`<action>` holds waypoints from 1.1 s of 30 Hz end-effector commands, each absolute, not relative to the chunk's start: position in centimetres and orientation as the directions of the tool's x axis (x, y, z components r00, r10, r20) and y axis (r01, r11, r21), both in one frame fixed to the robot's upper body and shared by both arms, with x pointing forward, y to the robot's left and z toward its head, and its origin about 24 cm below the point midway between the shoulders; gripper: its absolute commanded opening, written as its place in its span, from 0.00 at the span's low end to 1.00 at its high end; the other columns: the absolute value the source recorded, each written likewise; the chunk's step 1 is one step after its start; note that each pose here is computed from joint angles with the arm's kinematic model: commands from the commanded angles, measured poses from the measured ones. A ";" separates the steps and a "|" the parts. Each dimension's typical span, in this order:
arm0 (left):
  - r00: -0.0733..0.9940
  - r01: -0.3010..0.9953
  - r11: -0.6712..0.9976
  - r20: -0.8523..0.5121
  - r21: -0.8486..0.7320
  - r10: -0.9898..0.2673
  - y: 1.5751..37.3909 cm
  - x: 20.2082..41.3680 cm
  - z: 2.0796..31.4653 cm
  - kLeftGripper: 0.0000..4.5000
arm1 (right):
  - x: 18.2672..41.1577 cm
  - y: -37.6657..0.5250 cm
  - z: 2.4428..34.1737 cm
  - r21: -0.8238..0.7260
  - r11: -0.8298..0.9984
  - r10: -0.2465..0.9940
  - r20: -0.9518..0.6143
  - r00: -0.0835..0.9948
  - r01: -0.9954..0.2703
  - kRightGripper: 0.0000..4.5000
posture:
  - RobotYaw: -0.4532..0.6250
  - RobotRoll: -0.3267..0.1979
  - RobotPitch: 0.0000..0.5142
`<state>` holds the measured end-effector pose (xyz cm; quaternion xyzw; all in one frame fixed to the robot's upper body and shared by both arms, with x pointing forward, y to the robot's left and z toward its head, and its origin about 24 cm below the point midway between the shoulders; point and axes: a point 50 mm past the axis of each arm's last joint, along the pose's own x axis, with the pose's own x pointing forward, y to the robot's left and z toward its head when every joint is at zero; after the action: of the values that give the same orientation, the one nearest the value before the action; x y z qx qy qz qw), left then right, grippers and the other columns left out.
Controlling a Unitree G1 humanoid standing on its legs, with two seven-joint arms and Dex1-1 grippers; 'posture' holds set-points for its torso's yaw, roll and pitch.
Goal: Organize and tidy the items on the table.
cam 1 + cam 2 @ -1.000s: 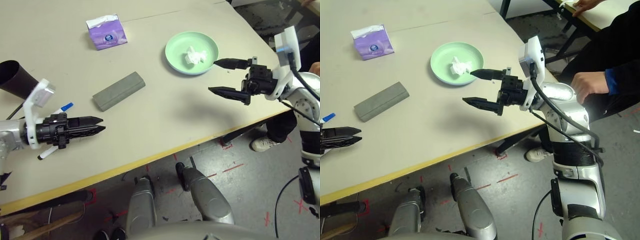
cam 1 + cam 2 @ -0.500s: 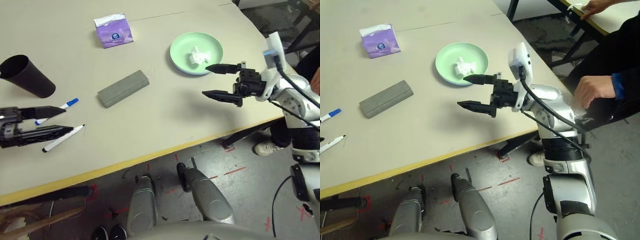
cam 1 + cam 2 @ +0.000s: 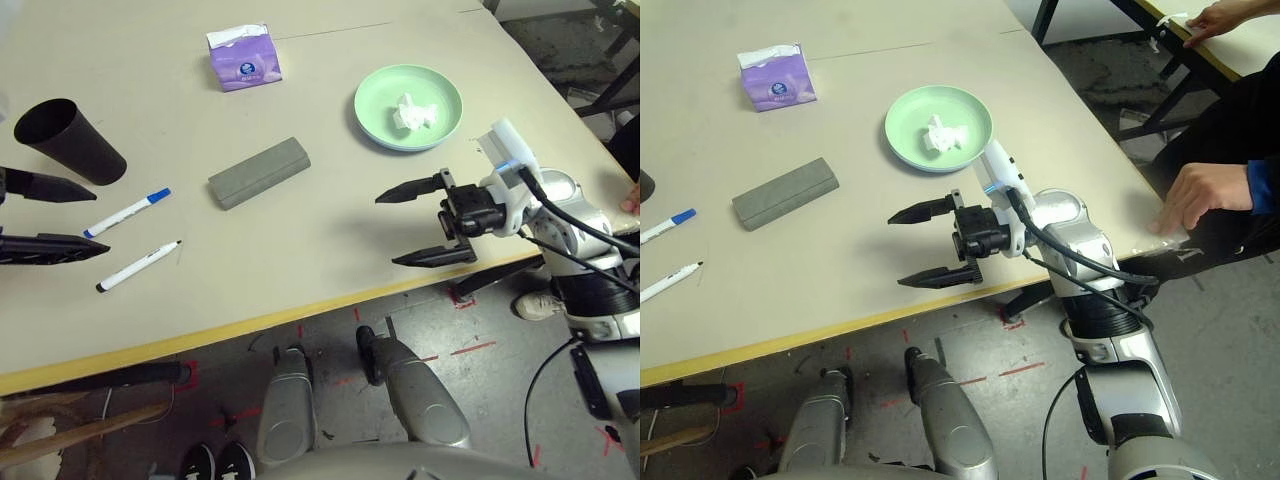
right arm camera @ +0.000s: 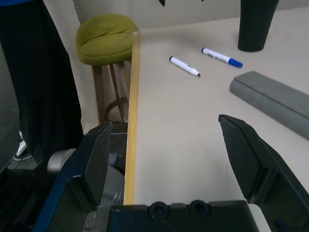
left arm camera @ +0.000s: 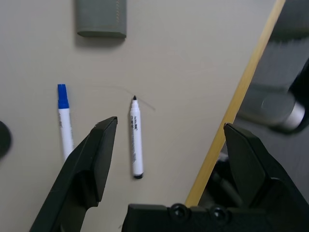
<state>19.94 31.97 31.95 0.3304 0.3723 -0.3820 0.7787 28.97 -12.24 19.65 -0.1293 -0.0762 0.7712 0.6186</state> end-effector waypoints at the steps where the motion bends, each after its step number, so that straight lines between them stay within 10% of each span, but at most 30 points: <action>1: 0.360 0.863 0.452 -0.904 0.227 -0.232 32.4 20.4 30.8 0.99 | 28.9 -11.6 19.3 -0.279 -0.227 0.973 -0.105 -0.205 -0.933 1.00 | 0.30 0.62 0.61; 15: 0.234 0.888 0.423 -0.969 0.180 -0.079 35.2 20.0 26.2 0.99 | 29.5 -11.7 20.1 -0.302 -0.177 0.984 -0.078 -0.160 -0.937 1.00 | 0.31 0.62 0.62; 33: 0.328 0.854 0.453 -0.941 0.257 -0.084 36.4 19.4 20.1 0.99 | 29.7 -11.4 21.2 -0.310 -0.161 0.987 -0.065 -0.148 -0.937 1.00 | 0.33 0.62 0.63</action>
<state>19.43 36.53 21.22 0.4096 0.4707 -0.3252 0.7106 29.86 -11.55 20.93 -0.1266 -0.0926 0.7486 0.6442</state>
